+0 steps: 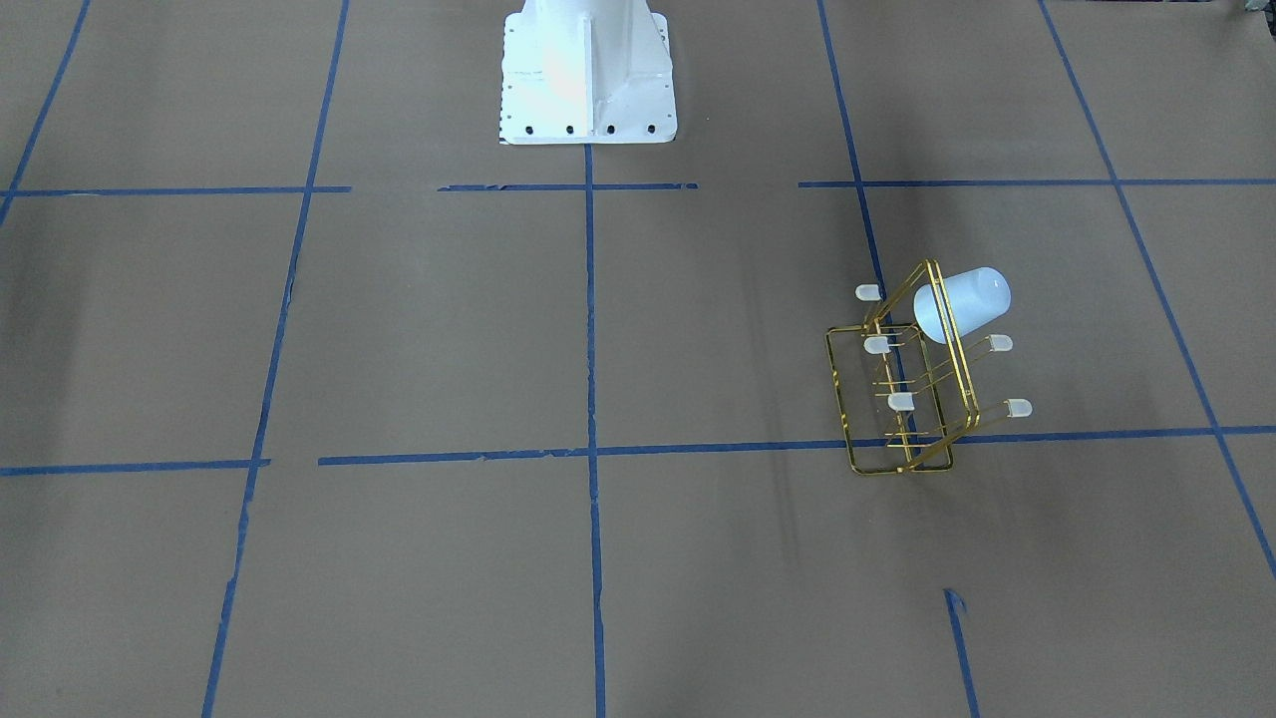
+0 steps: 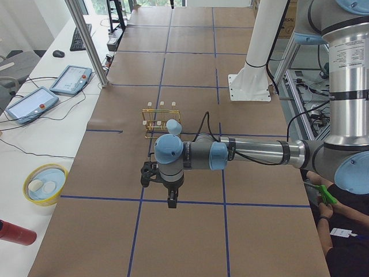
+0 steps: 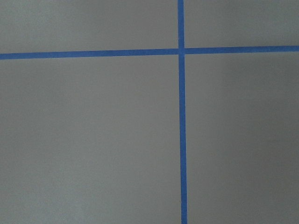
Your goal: Hang cup on cup holder
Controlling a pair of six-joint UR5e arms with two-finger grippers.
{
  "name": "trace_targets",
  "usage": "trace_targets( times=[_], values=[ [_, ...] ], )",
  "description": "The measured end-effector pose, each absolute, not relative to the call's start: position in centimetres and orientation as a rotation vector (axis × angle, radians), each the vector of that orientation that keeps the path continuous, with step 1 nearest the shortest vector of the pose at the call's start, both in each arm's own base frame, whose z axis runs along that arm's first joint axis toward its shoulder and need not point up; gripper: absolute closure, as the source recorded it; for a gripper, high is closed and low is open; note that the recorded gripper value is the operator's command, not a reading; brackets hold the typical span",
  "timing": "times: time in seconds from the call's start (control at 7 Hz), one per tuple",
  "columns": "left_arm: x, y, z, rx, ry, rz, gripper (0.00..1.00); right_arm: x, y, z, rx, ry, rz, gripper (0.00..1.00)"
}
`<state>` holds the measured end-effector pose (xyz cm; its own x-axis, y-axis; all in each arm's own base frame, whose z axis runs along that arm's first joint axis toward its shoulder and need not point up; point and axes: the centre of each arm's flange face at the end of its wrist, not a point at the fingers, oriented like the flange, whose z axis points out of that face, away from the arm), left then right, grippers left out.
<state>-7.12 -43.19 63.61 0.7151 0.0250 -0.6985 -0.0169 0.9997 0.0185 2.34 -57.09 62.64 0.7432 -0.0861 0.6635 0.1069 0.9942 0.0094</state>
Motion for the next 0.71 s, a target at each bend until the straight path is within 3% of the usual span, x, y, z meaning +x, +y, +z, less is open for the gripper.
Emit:
trace_targets(
  times=[0.71],
  values=[
    [-7.12, -43.28, 63.49, 0.015, 0.773, 0.028, 0.00, 2.32, -57.09, 62.64, -0.031, -0.725, -0.106, 0.00]
  ],
)
